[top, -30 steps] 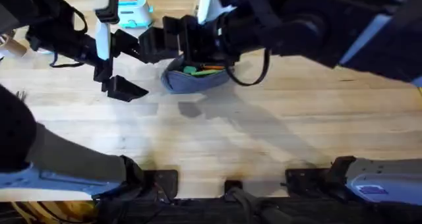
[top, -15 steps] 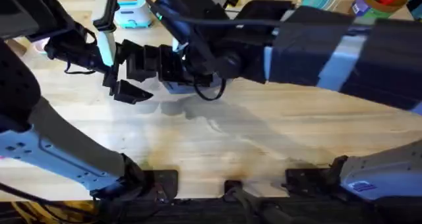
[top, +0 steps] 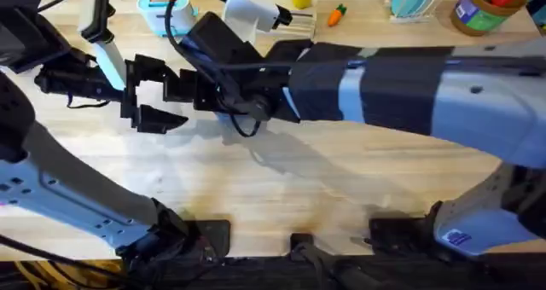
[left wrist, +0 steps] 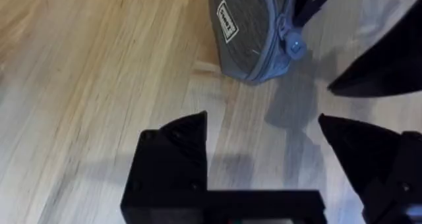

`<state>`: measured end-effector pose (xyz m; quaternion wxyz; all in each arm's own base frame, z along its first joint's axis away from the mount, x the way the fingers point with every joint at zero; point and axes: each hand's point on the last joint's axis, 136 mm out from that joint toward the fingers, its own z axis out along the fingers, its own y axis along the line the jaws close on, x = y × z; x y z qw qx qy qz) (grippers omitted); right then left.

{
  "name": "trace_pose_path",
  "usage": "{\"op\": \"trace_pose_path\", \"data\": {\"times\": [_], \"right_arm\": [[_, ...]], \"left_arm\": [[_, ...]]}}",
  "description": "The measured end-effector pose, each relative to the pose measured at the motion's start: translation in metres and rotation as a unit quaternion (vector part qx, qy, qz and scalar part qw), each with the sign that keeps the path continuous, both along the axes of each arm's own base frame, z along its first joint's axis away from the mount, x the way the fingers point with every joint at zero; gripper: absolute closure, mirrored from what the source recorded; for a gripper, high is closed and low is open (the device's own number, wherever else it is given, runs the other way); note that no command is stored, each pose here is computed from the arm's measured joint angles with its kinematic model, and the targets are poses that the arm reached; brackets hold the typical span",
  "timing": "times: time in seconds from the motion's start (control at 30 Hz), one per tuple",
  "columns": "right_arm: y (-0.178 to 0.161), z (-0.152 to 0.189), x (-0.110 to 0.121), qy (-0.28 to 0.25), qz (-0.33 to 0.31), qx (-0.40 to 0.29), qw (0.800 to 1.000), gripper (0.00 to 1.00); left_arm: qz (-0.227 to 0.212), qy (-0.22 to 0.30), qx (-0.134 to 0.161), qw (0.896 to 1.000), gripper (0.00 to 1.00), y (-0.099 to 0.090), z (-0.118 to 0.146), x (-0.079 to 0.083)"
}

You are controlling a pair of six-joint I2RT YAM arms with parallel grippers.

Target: Unzip the bag, pick up the pens from the table one at a time and place them inside, then zip the bag closed.

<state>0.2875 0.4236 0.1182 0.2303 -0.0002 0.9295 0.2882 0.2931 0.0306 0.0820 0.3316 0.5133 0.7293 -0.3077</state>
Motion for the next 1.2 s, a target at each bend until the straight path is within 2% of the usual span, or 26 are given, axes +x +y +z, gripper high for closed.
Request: {"op": "trace_pose_path", "data": {"times": [0.17,0.2,0.37,0.8,0.83,0.93,0.97,1.2], "right_arm": [[0.000,-0.002,0.008,-0.015,-0.015,-0.004,1.000,0.006],[0.001,-0.003,0.013,-0.025,-0.023,-0.001,0.999,0.110],[0.001,-0.013,0.017,-0.026,-0.031,-0.009,0.999,0.391],[-0.006,-0.022,0.017,-0.023,-0.039,-0.029,0.999,0.661],[-0.007,-0.024,0.017,-0.021,-0.040,-0.033,0.998,0.701],[-0.013,-0.028,0.019,-0.016,-0.045,-0.042,0.998,0.917],[-0.014,-0.029,0.020,-0.014,-0.048,-0.042,0.998,0.955],[-0.016,-0.030,0.023,-0.011,-0.054,-0.040,0.998,0.968]], "left_arm": [[-0.007,-0.012,-0.002,1.000,0.007,-0.002,0.001,0.001],[-0.008,-0.015,-0.001,1.000,0.008,-0.002,-0.001,0.001],[-0.010,-0.016,-0.001,1.000,0.007,-0.003,-0.002,0.000],[-0.010,-0.015,-0.001,1.000,0.007,-0.003,-0.003,-0.001],[-0.010,-0.015,-0.002,1.000,0.007,-0.003,-0.003,-0.001],[-0.010,-0.015,-0.002,1.000,0.007,-0.003,-0.003,-0.001],[-0.010,-0.015,-0.002,1.000,0.007,-0.003,-0.003,-0.001],[-0.010,-0.015,-0.002,1.000,0.007,-0.003,-0.003,-0.001]]}}
